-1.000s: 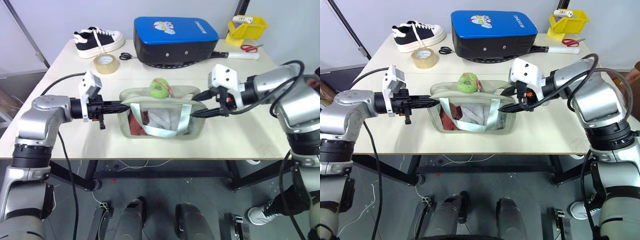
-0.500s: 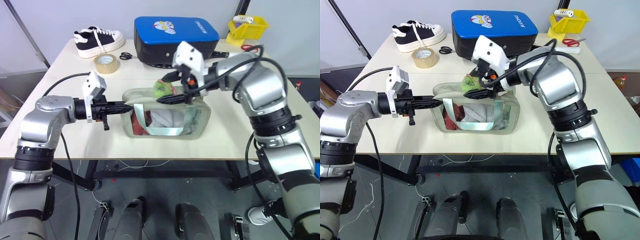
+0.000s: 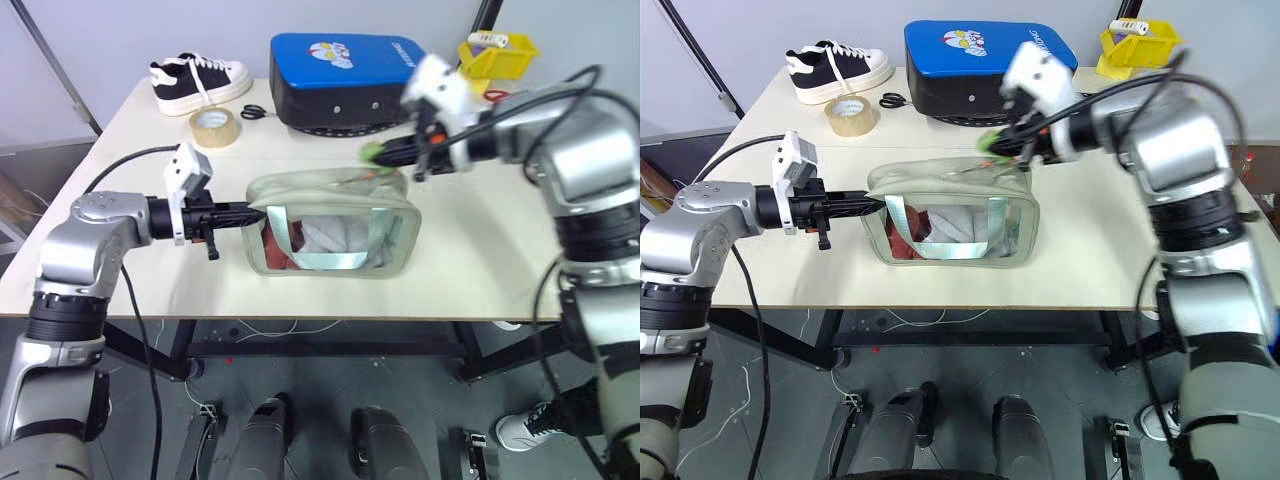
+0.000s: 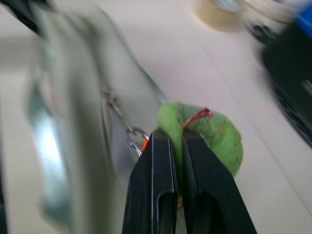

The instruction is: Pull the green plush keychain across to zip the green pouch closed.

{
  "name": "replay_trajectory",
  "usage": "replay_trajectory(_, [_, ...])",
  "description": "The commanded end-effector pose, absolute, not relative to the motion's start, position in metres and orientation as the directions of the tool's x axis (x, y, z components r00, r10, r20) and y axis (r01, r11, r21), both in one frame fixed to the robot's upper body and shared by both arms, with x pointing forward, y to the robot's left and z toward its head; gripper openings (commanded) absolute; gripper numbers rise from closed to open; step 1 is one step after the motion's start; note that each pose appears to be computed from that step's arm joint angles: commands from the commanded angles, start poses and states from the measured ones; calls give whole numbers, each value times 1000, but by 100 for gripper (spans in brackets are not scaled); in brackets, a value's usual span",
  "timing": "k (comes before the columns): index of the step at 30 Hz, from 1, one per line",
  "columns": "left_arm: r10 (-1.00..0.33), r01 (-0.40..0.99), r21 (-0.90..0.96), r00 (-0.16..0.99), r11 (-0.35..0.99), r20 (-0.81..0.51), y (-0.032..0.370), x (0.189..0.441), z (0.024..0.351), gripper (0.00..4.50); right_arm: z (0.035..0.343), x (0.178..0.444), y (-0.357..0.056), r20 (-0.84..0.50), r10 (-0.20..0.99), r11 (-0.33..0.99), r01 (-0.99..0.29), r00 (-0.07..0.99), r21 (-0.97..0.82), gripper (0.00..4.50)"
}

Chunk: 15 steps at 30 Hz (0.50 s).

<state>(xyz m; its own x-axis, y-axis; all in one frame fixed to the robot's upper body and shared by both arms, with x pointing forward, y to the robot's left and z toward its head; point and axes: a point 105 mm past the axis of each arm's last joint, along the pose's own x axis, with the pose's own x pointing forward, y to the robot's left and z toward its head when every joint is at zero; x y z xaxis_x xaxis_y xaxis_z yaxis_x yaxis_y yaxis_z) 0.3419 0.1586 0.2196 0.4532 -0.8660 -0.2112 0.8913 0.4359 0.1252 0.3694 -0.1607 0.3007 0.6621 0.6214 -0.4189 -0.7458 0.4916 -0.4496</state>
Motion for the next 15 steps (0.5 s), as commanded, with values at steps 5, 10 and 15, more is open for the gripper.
replay_trajectory(5, [-839,858,127,513,498,-182,173,340,226,0,282,365,-277,-478,209,523,-511,853,-682,4])
replay_trajectory(10, [-830,847,112,532,520,-168,173,338,226,0,192,352,-259,-628,214,452,-646,748,-615,4])
replay_trajectory(15, [-831,847,103,532,522,-161,170,333,224,0,130,336,-206,-679,337,438,-747,652,-500,4])
